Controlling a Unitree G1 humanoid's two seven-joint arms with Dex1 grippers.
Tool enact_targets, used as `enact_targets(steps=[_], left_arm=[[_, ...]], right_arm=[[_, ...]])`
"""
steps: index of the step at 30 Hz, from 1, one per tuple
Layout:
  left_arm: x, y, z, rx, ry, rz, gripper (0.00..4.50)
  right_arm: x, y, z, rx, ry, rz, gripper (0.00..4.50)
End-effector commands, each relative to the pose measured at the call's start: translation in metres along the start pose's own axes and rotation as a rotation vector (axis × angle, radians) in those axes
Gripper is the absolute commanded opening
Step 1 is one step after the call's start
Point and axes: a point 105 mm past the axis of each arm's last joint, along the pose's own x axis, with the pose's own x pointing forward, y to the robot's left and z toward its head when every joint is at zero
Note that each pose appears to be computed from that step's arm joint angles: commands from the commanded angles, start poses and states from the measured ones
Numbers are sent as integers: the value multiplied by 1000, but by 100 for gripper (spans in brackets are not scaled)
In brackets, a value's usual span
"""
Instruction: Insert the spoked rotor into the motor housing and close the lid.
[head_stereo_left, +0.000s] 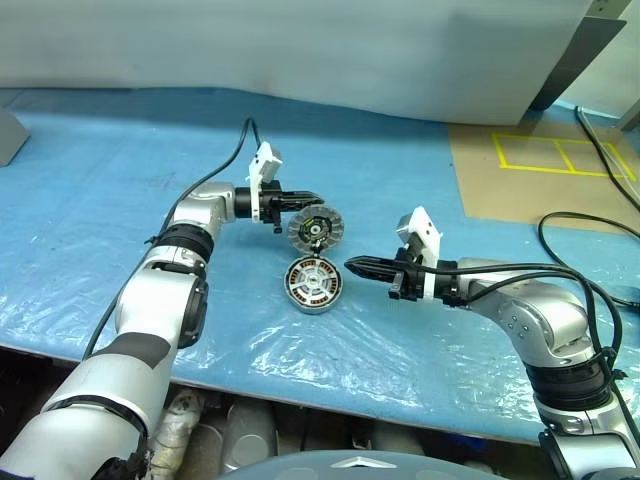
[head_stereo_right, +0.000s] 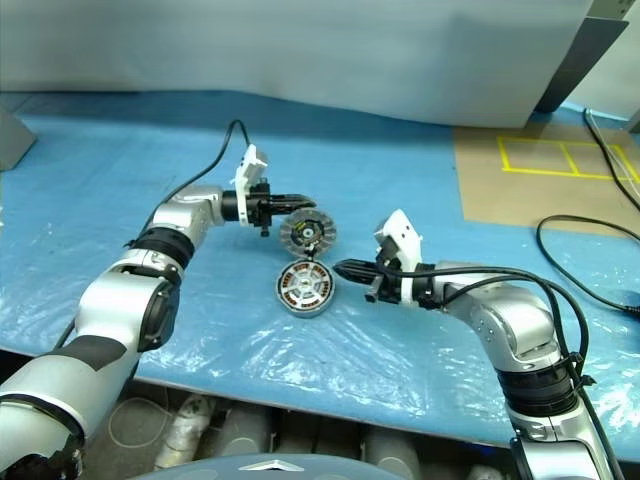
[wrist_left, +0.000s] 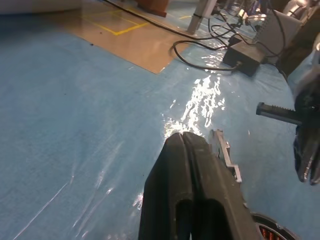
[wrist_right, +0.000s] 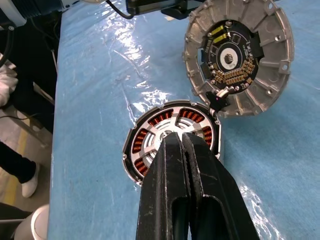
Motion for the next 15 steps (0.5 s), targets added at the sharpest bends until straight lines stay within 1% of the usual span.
enact_targets(steps=[1,6,10,13,15], left_arm=[[4,-15,0,83,57,-122,4],[9,-33,-15,120,118,-236,4],[9,-43,-25,137,146,-275,4],[8,-51,-32,152,170,-299,4],[8,-54,-33,146,170,-309,4]], right_arm=[[-2,5,10,-43,-26,8,0],[-5,1,14,-43,-39,-1,0],[-22,-2,23,-36,-66,-9,0],[-38,-7,18,-61,-24,-38,0],[-45,-11,11,-89,28,-60,0]])
